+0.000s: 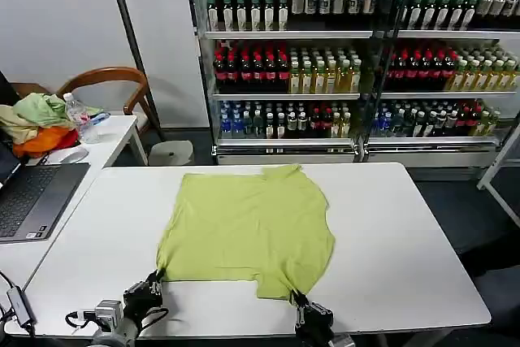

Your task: Fold and organize the clothes.

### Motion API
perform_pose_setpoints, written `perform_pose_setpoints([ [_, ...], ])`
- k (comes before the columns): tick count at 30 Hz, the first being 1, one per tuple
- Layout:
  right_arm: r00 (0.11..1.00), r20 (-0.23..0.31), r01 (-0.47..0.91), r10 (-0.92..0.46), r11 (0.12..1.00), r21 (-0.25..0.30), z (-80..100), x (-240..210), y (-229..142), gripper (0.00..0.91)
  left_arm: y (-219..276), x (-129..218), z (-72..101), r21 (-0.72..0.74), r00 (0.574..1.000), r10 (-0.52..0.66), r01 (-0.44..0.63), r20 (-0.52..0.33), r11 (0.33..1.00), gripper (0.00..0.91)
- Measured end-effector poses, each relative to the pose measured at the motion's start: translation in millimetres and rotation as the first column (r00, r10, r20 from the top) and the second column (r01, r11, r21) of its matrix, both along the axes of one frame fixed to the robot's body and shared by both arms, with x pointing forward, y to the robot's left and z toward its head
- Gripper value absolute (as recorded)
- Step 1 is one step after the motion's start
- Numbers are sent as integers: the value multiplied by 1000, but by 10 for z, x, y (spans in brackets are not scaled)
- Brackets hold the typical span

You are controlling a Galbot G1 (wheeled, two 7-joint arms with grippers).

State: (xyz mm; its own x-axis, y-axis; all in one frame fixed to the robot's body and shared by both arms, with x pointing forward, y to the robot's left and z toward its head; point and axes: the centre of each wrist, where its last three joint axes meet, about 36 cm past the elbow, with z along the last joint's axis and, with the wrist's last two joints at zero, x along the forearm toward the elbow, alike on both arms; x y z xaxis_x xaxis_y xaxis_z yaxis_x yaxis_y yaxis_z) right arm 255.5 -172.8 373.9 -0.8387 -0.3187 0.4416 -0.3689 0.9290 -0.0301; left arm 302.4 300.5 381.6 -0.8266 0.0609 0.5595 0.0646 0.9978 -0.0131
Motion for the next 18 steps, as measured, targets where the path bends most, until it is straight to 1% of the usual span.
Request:
perform_pose_setpoints([
  [8, 1000, 12, -21, 21, 1000, 0, 166, -90, -116, 0, 3, -95, 112, -6, 1000, -9, 9, 19, 1000, 40],
  [16, 999, 15, -42, 42, 999, -10, 332, -240, -220, 0, -24, -289, 303, -8, 999, -24, 25, 33, 1000, 50],
  [18, 999, 12, -46, 46, 999, -13, 368, -286, -239, 0, -29, -344, 342, -7, 999, -27, 27, 35, 1000, 40],
])
